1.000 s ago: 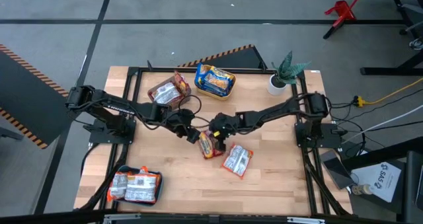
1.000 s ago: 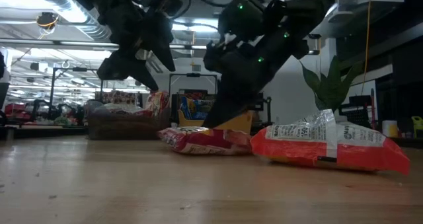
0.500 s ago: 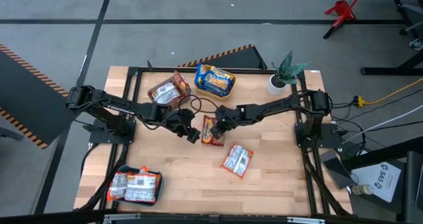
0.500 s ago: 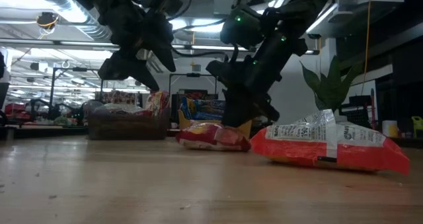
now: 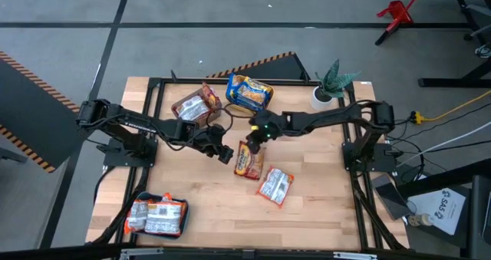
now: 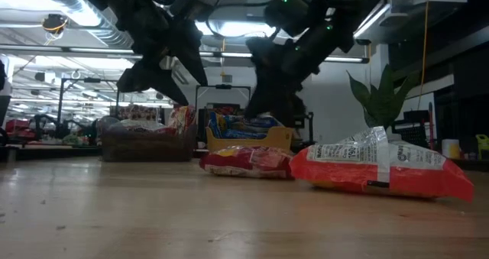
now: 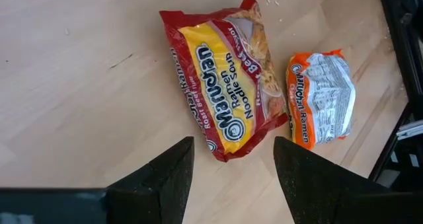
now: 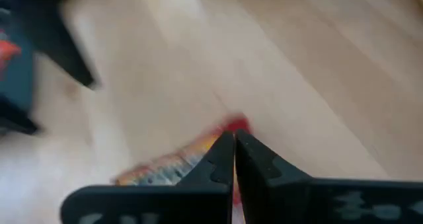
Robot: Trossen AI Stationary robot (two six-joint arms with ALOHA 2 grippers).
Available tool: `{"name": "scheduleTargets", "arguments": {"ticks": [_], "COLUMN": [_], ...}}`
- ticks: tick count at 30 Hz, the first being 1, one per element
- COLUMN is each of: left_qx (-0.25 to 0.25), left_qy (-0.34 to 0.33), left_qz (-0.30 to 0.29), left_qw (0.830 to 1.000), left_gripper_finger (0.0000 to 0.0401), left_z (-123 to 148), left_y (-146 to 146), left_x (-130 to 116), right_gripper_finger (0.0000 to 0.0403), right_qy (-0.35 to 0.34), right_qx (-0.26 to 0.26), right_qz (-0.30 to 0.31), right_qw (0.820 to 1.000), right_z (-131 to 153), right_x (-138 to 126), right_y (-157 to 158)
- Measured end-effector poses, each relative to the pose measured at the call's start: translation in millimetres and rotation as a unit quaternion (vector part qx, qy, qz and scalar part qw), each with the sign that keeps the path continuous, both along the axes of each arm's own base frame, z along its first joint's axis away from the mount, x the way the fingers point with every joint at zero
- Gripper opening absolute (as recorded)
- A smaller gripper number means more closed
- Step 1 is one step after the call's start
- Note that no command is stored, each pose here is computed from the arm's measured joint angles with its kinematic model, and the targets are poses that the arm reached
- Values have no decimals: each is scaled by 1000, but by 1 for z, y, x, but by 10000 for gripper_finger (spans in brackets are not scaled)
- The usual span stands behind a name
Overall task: Sort Maruchan noodles
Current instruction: Put the red noodle pack into the gray bin
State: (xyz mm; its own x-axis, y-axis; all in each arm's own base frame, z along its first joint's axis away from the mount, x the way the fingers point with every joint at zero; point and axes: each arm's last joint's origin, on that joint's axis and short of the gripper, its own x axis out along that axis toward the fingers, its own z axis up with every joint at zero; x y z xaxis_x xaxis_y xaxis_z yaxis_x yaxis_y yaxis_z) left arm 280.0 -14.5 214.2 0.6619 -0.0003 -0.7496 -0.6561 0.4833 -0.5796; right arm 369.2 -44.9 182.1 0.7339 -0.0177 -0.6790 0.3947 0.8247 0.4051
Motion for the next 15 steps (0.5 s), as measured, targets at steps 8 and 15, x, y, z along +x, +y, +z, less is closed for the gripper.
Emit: {"name": "scheduleTargets", "arguments": {"ticks": [8,15], "left_qx": [-2,-14], "left_qy": [0,1], "left_qz": [-4,-14], "left_qw": [1000,1000], "left_gripper_finger": [202,202], "left_z": [0,0], "left_y": [0,-1], "left_x": [0,0], "right_gripper_finger": [4,4], "right_qy": [-12,27], "right_qx": [9,-3], "right_qz": [72,56], "right_qw": [997,998], "right_z": [-18,-36], "right_x": [11,11], "right_y": [8,5]}}
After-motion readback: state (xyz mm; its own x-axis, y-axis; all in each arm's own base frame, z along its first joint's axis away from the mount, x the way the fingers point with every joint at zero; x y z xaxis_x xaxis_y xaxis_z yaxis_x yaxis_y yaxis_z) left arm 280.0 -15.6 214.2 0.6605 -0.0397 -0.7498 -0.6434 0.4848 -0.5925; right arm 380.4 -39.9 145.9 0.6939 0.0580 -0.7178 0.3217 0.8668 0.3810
